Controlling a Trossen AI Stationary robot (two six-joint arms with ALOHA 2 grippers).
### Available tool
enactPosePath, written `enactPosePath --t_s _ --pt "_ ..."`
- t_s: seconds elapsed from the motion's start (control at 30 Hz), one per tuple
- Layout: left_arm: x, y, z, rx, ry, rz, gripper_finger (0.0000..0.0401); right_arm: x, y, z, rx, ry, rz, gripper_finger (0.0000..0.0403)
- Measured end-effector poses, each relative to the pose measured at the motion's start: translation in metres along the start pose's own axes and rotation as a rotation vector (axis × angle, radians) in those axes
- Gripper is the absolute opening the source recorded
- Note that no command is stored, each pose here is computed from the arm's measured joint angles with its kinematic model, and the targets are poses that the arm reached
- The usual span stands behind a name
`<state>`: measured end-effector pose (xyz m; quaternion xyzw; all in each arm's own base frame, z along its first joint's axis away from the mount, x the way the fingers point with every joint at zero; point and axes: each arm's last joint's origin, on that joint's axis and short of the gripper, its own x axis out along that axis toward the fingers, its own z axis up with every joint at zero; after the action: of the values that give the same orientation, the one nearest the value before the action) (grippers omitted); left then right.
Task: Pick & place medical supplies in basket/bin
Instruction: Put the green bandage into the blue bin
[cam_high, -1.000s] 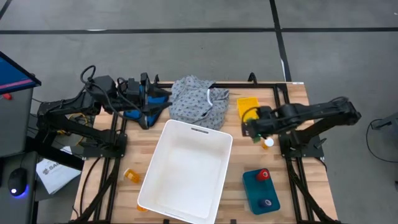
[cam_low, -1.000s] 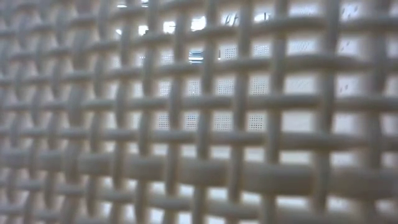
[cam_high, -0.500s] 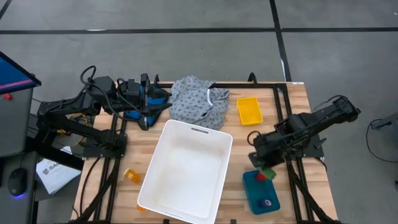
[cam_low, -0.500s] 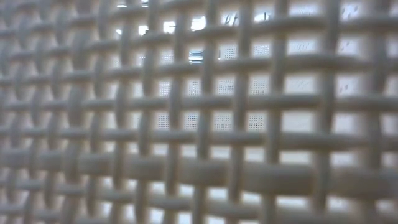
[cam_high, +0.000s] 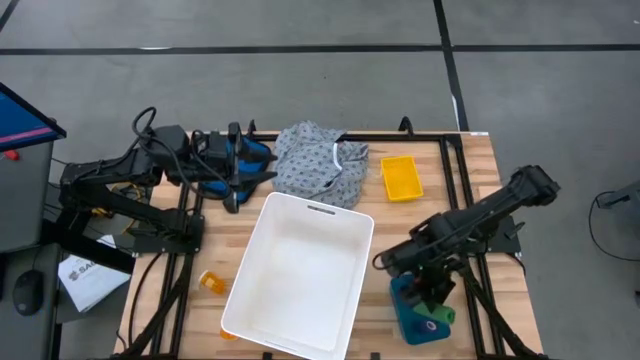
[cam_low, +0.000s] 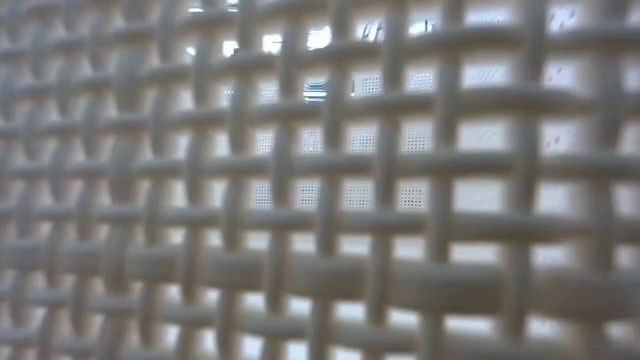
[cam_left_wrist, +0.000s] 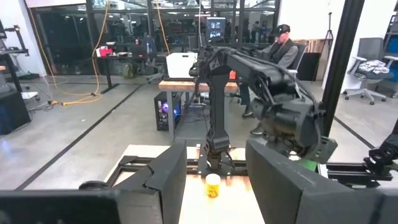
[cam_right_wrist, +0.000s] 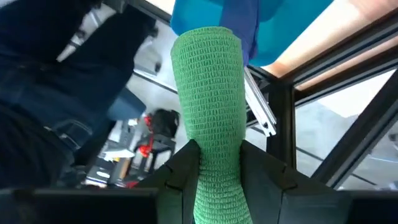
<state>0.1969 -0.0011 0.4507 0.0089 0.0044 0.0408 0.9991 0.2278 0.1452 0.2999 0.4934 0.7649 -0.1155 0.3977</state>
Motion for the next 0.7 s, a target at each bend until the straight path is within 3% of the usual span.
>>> enactPosePath --t_s 0.37,0.7 --pt "0.0 -0.001 0.0 -0.007 0.0 -0.006 0.0155 0.041 0.023 0.034 -0.039 0.082 -0.109 0.0102" --pt "0.0 -0.001 0.0 -0.03 0.001 -0.006 0.0155 0.051 0.023 0.063 -0.046 0.082 -0.146 0.0102"
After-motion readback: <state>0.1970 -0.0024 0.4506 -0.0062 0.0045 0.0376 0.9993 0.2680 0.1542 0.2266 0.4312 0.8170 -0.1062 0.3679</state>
